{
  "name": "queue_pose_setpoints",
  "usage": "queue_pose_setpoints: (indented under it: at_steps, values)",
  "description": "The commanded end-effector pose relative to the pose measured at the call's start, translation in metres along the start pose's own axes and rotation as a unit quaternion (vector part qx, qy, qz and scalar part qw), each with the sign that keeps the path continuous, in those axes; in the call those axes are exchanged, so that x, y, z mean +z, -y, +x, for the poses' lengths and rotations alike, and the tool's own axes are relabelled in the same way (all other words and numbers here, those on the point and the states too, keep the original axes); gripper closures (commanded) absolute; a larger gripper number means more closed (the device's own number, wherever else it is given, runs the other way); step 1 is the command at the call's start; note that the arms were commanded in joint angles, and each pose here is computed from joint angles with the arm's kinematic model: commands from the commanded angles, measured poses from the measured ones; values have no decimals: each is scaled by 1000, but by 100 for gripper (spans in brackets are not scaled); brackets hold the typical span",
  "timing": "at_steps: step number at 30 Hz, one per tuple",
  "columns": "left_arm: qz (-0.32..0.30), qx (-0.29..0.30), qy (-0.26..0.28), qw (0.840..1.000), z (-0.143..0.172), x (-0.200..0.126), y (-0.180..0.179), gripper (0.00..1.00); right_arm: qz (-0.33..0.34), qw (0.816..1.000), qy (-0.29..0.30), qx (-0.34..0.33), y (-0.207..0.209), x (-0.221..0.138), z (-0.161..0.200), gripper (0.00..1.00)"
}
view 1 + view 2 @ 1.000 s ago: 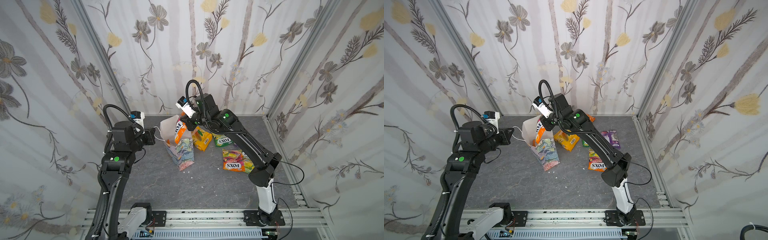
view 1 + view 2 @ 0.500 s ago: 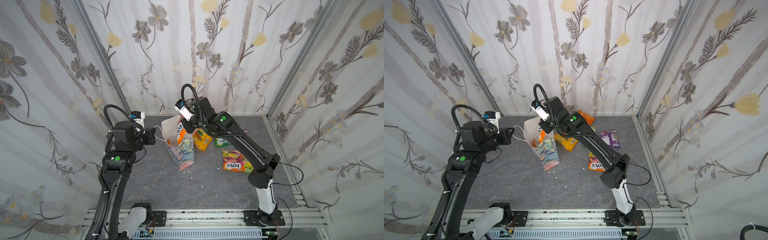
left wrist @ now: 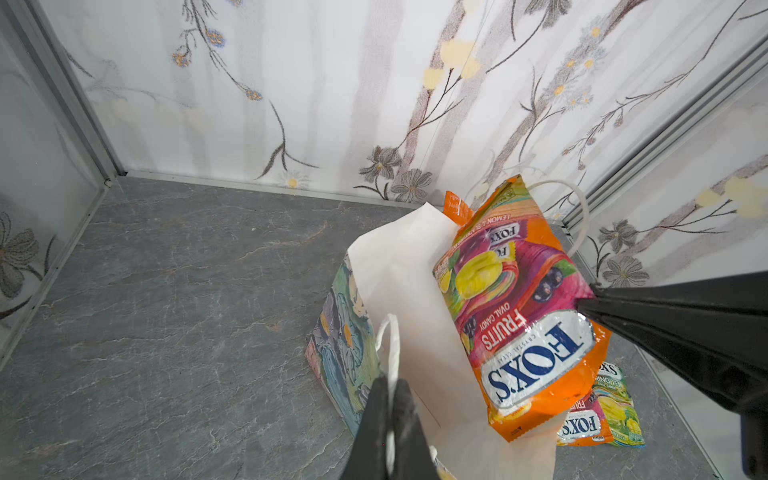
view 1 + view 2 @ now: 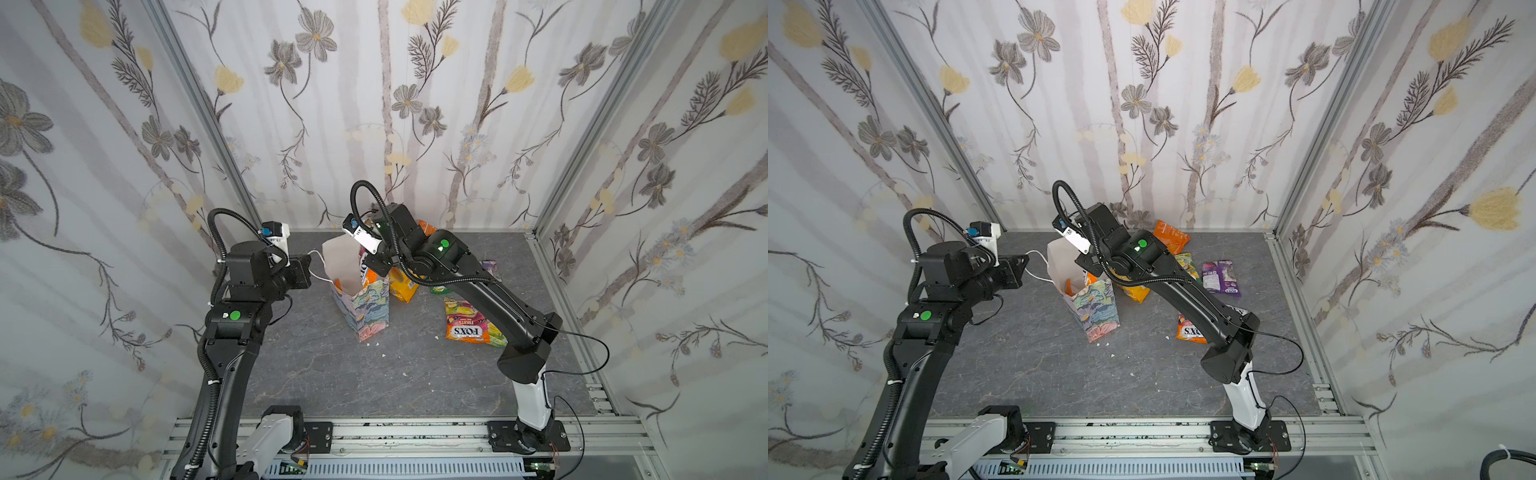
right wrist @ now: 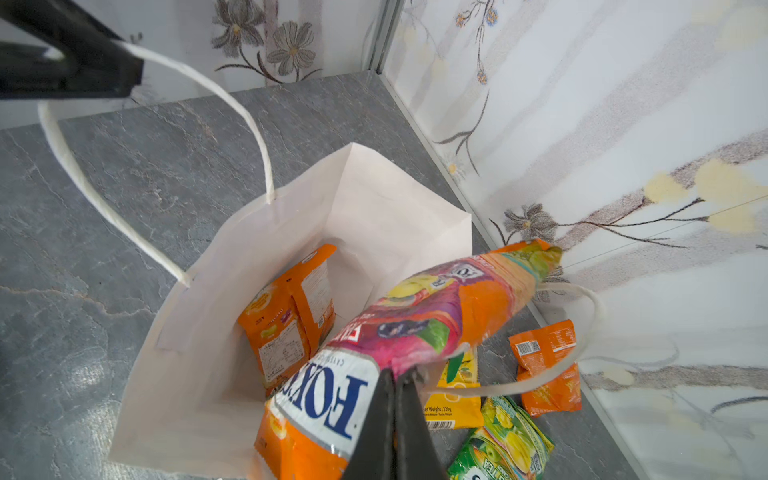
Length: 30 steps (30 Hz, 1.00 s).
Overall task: Place the snacks into the paper bag
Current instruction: Place the snack in the paper bag.
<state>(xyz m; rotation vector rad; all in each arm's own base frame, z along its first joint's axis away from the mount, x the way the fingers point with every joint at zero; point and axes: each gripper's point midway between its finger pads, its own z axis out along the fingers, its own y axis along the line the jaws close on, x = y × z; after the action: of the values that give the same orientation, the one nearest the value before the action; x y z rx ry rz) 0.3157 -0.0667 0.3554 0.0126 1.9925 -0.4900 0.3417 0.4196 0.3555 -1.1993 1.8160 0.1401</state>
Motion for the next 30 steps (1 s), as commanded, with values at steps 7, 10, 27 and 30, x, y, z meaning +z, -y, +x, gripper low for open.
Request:
queue_pose_setpoints:
  at_steps: [7, 10, 27, 30]
  values:
    - [-1, 12, 12, 1000, -8, -2, 1, 100, 61, 995, -52, -66, 0, 8, 15, 100]
    - [-4, 15, 14, 1000, -10, -2, 0, 100, 88, 992, -55, -69, 9, 9, 15, 100]
    - [-9, 19, 12, 1000, -9, -3, -2, 100, 133, 984, -79, -83, 9, 25, 22, 87]
    - [-9, 18, 11, 1000, -8, -3, -2, 100, 129, 986, -76, -77, 7, 23, 20, 86]
